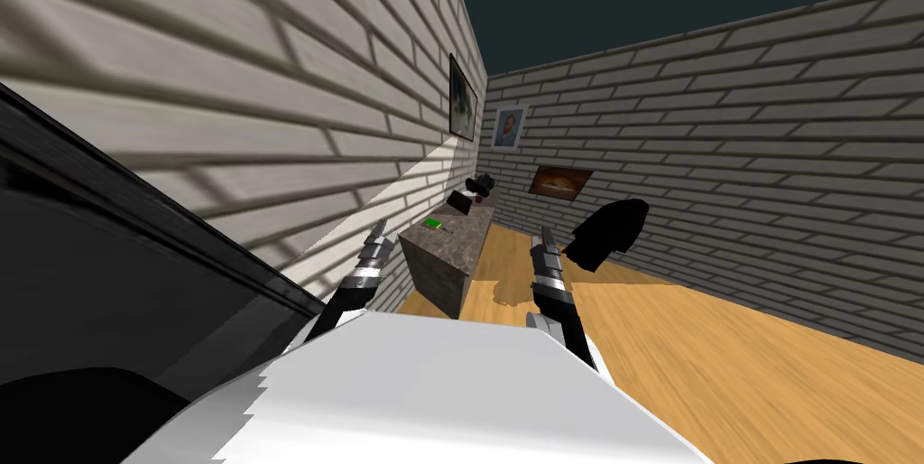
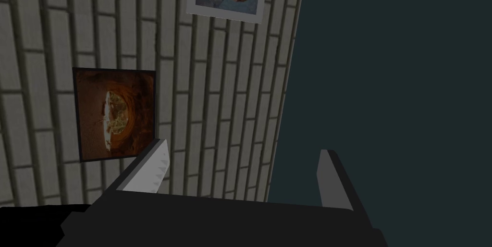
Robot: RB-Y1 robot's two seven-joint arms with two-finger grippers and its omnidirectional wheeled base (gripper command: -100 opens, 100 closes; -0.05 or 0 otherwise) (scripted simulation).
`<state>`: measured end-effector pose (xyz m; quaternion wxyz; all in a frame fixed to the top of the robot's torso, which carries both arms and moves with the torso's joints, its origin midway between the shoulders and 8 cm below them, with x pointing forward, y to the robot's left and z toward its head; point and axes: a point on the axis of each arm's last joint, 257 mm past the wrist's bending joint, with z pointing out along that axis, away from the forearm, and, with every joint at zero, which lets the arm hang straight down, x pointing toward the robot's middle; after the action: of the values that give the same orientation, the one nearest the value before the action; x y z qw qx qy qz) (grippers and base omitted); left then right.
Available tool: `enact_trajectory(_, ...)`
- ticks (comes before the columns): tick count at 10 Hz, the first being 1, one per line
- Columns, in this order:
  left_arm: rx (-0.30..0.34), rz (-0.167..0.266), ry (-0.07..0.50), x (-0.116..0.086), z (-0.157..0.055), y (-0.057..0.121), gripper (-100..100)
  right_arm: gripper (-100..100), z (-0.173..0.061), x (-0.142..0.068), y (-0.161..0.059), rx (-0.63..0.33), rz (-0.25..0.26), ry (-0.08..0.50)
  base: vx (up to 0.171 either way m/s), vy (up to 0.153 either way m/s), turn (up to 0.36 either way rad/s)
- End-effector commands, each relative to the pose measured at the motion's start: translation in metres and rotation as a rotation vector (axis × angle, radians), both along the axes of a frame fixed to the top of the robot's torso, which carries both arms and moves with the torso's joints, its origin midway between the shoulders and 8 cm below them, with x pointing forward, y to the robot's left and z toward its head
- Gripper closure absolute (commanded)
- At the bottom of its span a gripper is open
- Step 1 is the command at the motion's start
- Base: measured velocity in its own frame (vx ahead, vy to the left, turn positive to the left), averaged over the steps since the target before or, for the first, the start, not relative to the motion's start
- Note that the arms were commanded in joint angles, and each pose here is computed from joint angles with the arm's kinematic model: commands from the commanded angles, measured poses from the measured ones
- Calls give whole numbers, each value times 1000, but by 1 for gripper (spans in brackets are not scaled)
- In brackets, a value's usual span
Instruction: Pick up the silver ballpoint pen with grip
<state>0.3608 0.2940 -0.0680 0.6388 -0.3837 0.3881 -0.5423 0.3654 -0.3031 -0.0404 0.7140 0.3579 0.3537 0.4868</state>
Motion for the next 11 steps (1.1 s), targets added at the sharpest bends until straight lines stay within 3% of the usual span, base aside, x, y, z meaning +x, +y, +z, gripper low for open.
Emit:
enact_trajectory(1,10,1,91,-1,-32,6,-100,0,0,0,0,0,0,0,-30,-162,17)
enact_trajectory(3,13,8,223,-9,-80,18,-100,0,0,0,0,0,0,0,-42,-177,28)
enact_trajectory(4,13,8,223,-9,-80,18,-100,0,0,0,0,0,0,0,1,-142,18)
enact_trajectory(6,10,21,374,-27,-137,34,-100,0,0,0,0,0,0,0,5,-149,24)
enact_trajectory(7,10,21,374,-27,-137,34,-100,0,0,0,0,0,0,0,-3,-133,27)
enact_trajectory(9,5,32,522,-52,-189,51,-100,0,0,0,0,0,0,0,11,-152,29)
enact_trajectory(10,3,38,541,-56,-197,54,-100,0,0,0,0,0,0,0,-6,-155,34)
enact_trajectory(11,-1,49,628,-75,-227,65,-100,0,0,0,0,0,0,0,-1,-143,25)
